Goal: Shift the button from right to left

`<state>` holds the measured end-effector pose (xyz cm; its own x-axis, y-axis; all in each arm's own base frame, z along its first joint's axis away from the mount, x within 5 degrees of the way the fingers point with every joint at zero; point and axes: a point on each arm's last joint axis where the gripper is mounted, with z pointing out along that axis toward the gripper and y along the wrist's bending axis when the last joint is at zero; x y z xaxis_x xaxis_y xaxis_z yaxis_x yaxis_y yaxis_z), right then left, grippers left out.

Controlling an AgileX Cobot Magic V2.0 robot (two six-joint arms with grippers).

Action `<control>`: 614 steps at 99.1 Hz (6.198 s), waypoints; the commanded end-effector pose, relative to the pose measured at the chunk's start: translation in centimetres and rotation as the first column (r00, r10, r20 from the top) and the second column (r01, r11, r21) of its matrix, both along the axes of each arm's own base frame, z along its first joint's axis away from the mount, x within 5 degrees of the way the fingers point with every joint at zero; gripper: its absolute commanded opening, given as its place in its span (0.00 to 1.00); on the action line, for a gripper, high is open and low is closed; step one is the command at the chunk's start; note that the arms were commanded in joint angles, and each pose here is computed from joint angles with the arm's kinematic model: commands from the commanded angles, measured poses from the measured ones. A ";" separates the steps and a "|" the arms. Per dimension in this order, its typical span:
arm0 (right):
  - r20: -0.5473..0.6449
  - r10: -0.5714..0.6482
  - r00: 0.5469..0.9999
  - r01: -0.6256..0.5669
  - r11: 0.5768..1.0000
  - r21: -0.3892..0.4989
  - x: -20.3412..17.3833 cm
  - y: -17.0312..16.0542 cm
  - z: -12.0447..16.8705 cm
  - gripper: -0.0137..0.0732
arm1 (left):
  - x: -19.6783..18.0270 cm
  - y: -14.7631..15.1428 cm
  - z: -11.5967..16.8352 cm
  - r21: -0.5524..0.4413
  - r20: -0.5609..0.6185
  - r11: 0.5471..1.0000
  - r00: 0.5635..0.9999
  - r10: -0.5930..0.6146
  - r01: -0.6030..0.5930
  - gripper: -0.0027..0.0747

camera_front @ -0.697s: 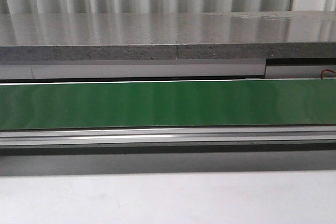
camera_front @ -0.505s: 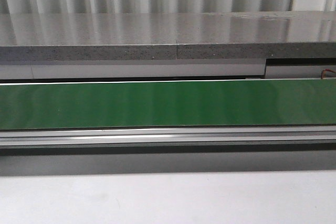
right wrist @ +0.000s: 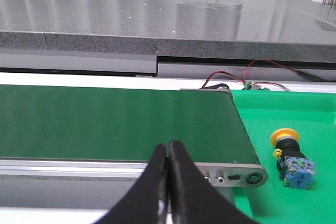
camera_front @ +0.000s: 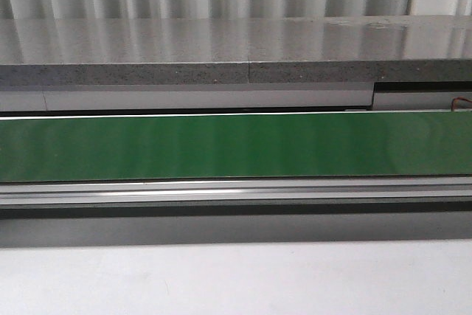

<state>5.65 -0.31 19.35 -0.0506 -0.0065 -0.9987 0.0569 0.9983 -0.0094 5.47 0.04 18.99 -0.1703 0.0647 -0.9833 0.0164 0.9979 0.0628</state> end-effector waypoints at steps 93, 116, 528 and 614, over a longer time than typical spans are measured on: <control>-0.498 0.038 0.866 -0.009 0.998 0.060 7.2 -0.2 9.5 0.08 | 0.0 -0.1 0.0 -0.018 0.088 1.000 0.996 -0.007 0.009 0.01; -0.617 0.049 0.785 -0.006 0.997 0.071 9.6 -0.3 9.9 0.16 | 0.0 -0.1 0.0 -0.018 0.088 1.000 0.996 -0.007 0.009 0.01; -0.785 0.118 0.608 -0.101 0.992 0.071 24.2 -0.1 16.4 0.08 | 0.0 -0.1 0.0 -0.018 0.088 1.000 0.996 -0.007 0.009 0.01; -0.479 0.188 0.858 -0.194 0.980 0.038 7.7 1.9 13.6 0.08 | 0.0 -0.1 0.0 -0.018 0.088 1.000 0.996 -0.007 0.009 0.01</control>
<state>14.75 1.66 31.96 -0.6479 -0.0838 -0.7571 -0.1483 0.9888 0.0175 5.47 0.04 18.99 -0.1703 0.0647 -0.9833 0.0164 0.9979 0.0628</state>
